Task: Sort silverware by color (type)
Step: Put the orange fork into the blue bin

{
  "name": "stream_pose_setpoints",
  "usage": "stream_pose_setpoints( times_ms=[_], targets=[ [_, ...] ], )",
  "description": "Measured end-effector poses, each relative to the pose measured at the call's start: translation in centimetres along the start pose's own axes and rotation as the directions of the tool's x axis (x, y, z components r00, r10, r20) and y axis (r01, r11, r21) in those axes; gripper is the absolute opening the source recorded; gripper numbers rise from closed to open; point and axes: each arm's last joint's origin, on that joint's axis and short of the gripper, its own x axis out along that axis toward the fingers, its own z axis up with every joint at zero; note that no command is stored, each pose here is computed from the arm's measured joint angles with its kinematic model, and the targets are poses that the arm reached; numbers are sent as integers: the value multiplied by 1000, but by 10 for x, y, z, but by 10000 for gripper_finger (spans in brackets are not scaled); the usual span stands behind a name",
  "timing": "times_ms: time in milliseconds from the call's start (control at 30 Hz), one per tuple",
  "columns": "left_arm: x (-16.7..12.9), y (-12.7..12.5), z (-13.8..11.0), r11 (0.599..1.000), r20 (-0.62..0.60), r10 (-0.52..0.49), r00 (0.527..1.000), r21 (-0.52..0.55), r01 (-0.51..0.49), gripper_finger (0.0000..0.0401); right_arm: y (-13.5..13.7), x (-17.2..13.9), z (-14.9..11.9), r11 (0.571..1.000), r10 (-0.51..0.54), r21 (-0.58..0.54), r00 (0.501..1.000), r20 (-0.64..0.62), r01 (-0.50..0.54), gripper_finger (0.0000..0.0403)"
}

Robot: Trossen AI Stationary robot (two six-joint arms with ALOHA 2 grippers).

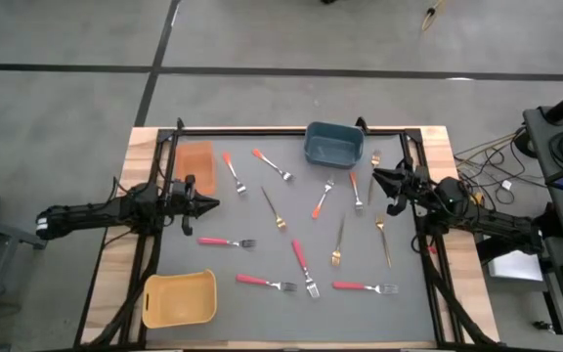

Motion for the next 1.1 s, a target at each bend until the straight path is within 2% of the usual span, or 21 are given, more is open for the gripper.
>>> stream_pose_setpoints(
  times_ms=[267,400,533,633,733,867,967,1100],
  targets=[
    [0,0,0,1000,0,0,1000,0,0,0,0,0,2,997,-10,81,1000,25,8,68],
    [0,0,0,1000,0,0,1000,0,0,0,-6,-1,3,952,-214,238,975,63,194,68],
    [0,0,0,1000,0,0,1000,0,0,0,-7,-1,3,922,-248,320,966,65,216,68],
    [0,0,0,1000,0,0,1000,0,0,0,-7,-1,4,928,-248,305,966,71,216,68],
    [0,0,0,1000,0,0,1000,0,0,0,-7,-1,4,954,-239,204,969,70,221,68],
    [0,0,0,1000,0,0,1000,0,0,0,-2,0,4,987,-95,136,994,53,87,68],
    [0,0,0,1000,0,0,1000,0,0,0,1,0,10,977,-17,214,995,99,-5,68],
    [0,0,0,1000,1,0,1000,0,0,0,5,-1,14,956,107,258,986,128,-137,68]
  ],
)
